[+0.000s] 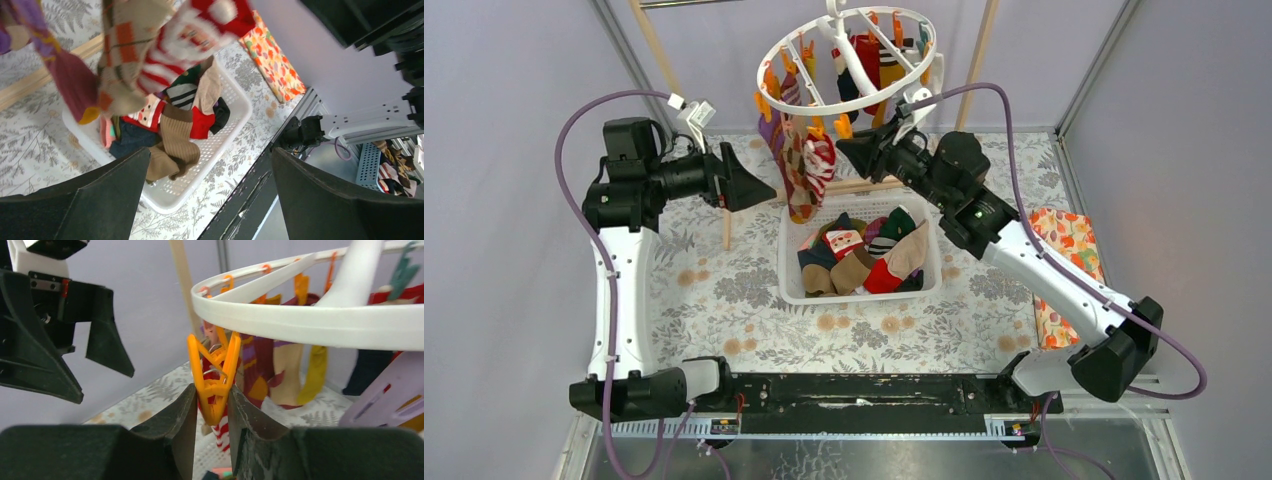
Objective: Clip the socks to the hanger
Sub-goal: Open the clamp at the hanger.
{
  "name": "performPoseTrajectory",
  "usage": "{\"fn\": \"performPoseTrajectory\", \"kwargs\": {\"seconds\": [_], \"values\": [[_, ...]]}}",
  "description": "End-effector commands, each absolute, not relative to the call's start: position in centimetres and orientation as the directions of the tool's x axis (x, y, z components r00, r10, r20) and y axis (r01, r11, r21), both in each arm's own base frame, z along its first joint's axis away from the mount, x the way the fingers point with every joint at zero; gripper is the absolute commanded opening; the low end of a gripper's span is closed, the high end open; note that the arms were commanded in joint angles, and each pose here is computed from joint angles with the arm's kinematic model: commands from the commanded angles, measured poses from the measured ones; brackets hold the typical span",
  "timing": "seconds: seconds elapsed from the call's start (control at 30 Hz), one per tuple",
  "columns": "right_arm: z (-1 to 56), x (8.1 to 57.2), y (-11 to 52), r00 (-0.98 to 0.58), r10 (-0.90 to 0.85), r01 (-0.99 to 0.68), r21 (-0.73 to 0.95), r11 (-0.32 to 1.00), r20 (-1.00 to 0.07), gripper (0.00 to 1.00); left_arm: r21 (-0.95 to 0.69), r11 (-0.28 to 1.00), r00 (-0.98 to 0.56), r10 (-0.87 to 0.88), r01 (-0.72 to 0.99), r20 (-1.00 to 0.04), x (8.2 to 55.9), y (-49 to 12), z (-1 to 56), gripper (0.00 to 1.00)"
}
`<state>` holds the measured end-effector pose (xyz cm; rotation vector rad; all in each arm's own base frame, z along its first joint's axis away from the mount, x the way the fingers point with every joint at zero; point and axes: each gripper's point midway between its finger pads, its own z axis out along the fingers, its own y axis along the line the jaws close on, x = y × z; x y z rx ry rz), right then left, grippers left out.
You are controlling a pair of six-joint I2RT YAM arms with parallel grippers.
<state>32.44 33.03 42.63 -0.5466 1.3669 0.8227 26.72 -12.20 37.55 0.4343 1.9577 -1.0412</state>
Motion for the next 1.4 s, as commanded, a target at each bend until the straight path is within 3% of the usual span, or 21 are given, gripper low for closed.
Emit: {"fn": "performPoseTrajectory", "kwargs": {"seconds": [0.0, 0.3, 0.53, 0.67, 0.97, 1.37], "values": [[43.7, 30.4, 35.6, -0.113, 0.25, -0.825, 0.231, 0.516, -0.962, 0.0, -0.538, 0.515, -0.577, -0.098, 0.668, -0.811, 25.5, -13.3, 40.8, 0.99], [43.9, 28.2, 39.6, -0.347, 0.355, -0.866, 0.442, 0.234, -0.868, 0.0, -0.579, 0.355, -0.565, -0.156, 0.734, -0.811, 23.8, -14.8, 45.9, 0.99], [43.5, 27.5, 41.4, -0.402, 0.399, -0.851, 0.497, 0.169, -0.824, 0.0, -0.614, 0.287, -0.567, -0.235, 0.735, -0.789, 24.5, -15.4, 47.6, 0.99], [43.3, 27.2, 42.9, -0.364, 0.39, -0.856, 0.469, 0.218, -0.846, 0.0, -0.623, 0.308, -0.569, -0.253, 0.719, -0.782, 26.6, -16.0, 47.5, 0.99], [41.5, 28.8, 43.1, -0.15, 0.313, -0.782, 0.306, 0.542, -0.938, 0.0, -0.598, 0.451, -0.534, -0.274, 0.663, -0.8, 31.2, -15.4, 46.4, 0.91], [41.3, 29.4, 44.0, -0.138, 0.278, -0.755, 0.283, 0.592, -0.951, 0.0, -0.551, 0.522, -0.504, -0.246, 0.651, -0.828, 33.1, -15.3, 44.5, 0.62]]}}
